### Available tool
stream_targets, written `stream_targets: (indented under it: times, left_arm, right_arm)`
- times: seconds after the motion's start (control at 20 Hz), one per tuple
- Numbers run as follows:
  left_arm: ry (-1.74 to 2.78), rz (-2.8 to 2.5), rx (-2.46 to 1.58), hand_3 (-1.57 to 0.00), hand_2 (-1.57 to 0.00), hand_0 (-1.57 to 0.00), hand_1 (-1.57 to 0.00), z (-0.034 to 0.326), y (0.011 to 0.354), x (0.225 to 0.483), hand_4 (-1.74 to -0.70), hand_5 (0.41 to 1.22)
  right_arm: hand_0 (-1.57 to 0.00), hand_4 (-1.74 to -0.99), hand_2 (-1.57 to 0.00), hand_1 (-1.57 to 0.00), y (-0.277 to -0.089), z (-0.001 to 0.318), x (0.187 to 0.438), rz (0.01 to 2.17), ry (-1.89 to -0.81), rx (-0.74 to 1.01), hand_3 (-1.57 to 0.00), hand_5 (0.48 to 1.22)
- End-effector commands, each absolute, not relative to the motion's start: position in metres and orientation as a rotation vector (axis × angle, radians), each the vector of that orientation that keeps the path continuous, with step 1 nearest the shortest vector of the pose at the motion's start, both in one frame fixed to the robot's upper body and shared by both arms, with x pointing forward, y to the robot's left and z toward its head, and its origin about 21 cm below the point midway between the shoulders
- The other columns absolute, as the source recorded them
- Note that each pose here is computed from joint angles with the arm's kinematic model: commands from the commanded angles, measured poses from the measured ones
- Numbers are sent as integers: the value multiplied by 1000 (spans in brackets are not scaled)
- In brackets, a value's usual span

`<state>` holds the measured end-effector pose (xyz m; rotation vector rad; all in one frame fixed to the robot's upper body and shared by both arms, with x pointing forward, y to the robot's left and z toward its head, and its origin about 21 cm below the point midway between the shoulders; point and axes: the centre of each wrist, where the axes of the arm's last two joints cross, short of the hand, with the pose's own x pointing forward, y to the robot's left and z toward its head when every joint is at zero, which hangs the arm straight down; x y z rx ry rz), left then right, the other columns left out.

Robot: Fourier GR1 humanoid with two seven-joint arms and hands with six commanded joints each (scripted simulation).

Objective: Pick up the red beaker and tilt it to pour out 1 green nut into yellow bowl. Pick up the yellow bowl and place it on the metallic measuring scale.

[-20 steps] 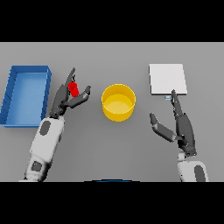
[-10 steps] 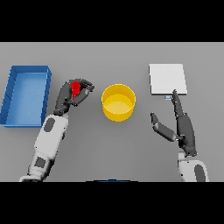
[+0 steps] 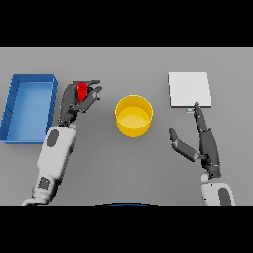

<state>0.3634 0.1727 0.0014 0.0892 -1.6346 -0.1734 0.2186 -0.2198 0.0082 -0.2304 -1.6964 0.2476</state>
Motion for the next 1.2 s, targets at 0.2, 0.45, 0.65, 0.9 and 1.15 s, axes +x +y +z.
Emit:
stream_targets:
  times: [0.2,0.45,0.65,0.9,1.15]
  left_arm:
    - [-1678,-437,176,-1558,-1561,-1561,-1561,40,164,364,-1728,1121]
    - [-1604,-659,286,-1562,-1565,-1564,-1565,55,162,367,-1733,1112]
    - [-1549,-791,395,-1565,-1567,-1567,-1567,63,155,374,-1736,1117]
    - [-1502,-1153,655,-1569,-1570,-1570,-1570,77,135,381,-1739,1127]
    - [-1456,-1440,833,-1570,-1571,-1571,-1571,85,124,386,-1740,1190]
  right_arm:
    - [1,-1257,1,1,-227,7,219,265,-1689,-236,1,663]
    - [1,-1256,1,1,-221,9,221,279,-1683,-251,1,678]
    - [1,-1255,1,1,-222,10,219,268,-1678,-241,1,681]
    - [1,-1256,1,1,-220,11,217,270,-1665,-231,1,690]
    - [1,-1274,1,1,-216,12,215,277,-1671,-223,1,704]
